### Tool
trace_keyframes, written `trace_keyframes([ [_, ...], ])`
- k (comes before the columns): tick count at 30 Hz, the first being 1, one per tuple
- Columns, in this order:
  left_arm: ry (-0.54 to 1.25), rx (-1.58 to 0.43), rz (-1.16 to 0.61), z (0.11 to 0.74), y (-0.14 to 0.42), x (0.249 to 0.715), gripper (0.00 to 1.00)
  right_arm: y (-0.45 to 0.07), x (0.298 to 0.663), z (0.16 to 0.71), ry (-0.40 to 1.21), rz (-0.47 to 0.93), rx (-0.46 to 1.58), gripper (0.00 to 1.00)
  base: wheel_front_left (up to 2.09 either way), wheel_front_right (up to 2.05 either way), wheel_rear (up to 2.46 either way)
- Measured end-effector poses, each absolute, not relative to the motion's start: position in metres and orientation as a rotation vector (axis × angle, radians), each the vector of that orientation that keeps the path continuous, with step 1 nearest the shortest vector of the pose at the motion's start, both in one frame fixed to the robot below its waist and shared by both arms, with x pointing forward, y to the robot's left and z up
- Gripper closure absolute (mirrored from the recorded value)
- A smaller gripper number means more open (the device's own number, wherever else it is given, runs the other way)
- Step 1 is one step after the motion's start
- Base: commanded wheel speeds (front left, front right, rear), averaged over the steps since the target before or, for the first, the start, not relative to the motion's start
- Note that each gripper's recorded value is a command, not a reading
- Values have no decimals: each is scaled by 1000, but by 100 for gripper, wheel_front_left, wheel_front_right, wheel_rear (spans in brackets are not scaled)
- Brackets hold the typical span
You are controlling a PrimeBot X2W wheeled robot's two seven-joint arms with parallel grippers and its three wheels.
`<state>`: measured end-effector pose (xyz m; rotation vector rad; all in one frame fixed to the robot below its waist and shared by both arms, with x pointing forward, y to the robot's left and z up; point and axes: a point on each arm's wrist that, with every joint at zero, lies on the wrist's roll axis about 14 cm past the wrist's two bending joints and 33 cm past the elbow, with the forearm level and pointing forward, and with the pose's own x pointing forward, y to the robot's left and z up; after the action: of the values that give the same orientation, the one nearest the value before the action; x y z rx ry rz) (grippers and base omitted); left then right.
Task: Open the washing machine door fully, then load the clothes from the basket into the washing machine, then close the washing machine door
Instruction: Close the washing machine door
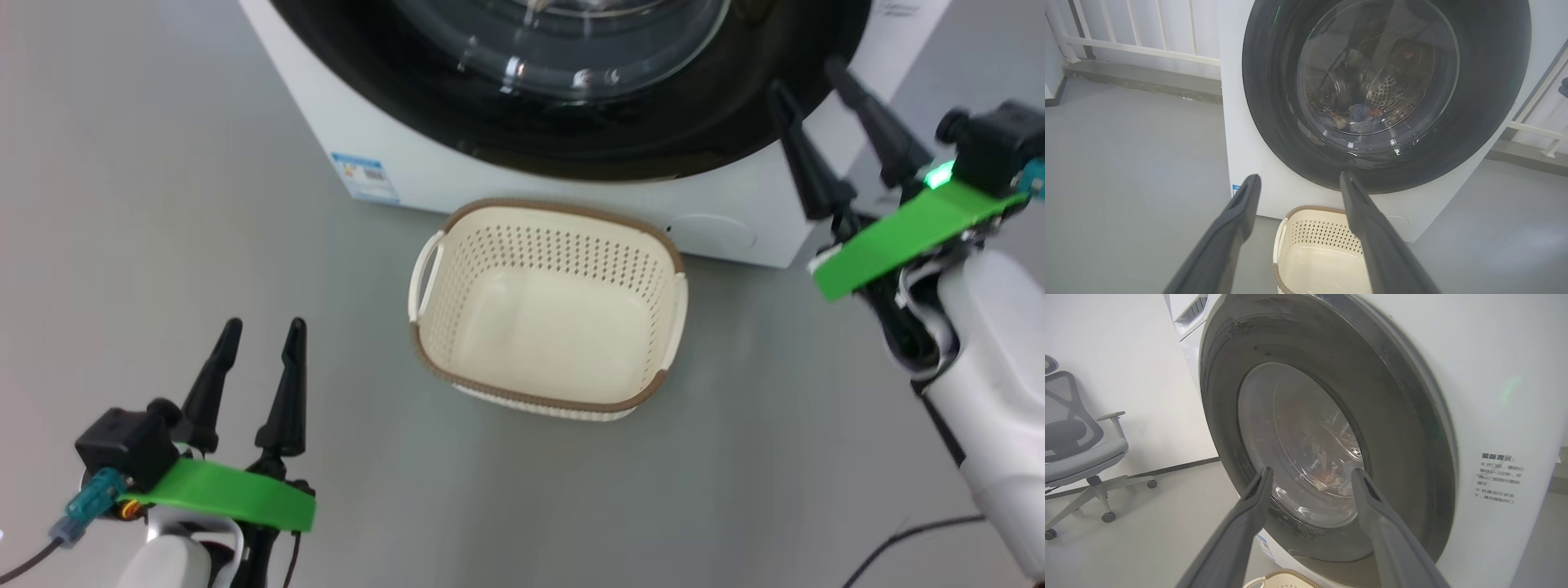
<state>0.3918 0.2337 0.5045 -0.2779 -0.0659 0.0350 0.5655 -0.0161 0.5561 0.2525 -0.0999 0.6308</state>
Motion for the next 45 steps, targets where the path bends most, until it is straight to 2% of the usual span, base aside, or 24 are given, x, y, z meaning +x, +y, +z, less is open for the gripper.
trace_keyframes([
  [12, -90, -299, -72, 516, 201, 379, 0, -62, 495, 565, -99, 537, 329, 0, 0, 0, 0],
  [23, -137, -320, -169, 534, 170, 379, 0, -120, 440, 558, -116, 395, 357, 0, 0, 0, 0],
  [33, -158, -353, -223, 544, 153, 376, 0, -170, 407, 547, -141, 215, 387, 0, 0, 0, 0],
  [45, -166, -332, -225, 546, 151, 375, 0, -191, 388, 528, -108, 138, 308, 0, 0, 0, 0],
])
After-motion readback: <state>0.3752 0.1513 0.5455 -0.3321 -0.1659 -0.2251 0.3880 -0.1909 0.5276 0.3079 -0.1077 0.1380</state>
